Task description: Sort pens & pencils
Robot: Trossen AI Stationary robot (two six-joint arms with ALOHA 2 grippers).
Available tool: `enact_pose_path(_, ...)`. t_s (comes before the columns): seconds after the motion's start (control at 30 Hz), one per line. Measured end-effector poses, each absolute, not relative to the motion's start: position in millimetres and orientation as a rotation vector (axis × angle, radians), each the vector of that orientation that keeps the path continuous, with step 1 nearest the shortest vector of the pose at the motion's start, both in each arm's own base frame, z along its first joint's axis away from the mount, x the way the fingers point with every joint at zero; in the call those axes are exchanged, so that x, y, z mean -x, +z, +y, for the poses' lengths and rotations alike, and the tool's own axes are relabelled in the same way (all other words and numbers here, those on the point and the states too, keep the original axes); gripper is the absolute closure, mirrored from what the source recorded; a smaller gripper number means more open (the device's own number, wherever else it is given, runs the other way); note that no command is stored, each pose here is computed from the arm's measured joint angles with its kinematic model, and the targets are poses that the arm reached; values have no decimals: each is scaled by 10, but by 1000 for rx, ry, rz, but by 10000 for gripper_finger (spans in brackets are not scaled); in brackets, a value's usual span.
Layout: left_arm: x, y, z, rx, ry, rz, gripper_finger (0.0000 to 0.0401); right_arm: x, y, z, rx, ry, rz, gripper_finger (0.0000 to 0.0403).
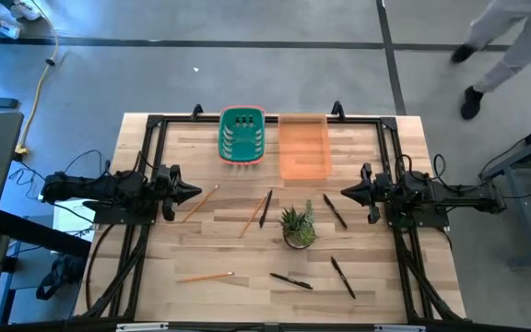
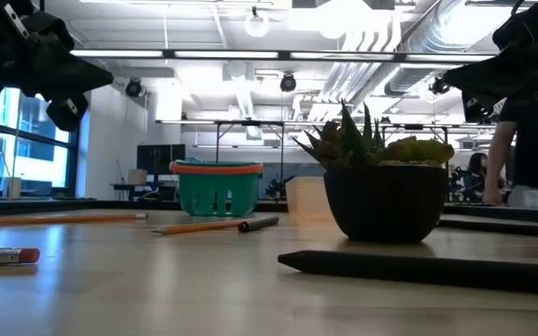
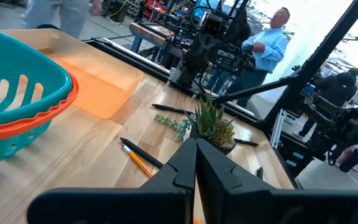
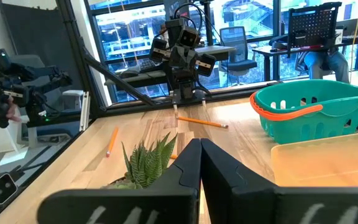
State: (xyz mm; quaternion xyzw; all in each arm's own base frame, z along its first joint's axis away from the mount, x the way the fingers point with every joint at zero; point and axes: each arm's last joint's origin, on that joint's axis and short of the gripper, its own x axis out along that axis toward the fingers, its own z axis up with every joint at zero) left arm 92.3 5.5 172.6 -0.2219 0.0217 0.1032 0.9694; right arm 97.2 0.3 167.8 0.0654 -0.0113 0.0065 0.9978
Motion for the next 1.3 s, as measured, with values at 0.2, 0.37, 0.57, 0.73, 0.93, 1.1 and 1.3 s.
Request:
enact_pose_path(0.2, -924, 1726, 55, 448, 208, 44, 400, -973, 1678, 3, -131, 13, -23, 402)
enact_pose_path(0.37, -923, 1727, 55, 448, 208, 43, 400, -973, 1677, 3, -131, 13, -23, 402)
enact_pose_path(0.57, -923, 1726, 55, 448, 208, 43, 400, -973, 1678, 3, -131, 13, -23, 402)
enact_pose_path(0.73, -923, 1728, 55, 476, 209, 40, 400, -972, 1679, 3, -131, 13, -24, 402)
enact_pose_path(0.93, -923, 1727, 55, 471, 209, 41, 400, -972, 1679, 3, -131, 13, -24, 402)
enact_pose_path(1.1, -923, 1727, 56, 469, 212, 40, 400, -972, 1679, 3, -131, 13, -24, 402)
enact_pose_path(1.3, -922, 1727, 62, 467, 234, 34, 400, -972, 1678, 3, -131, 13, -24, 402)
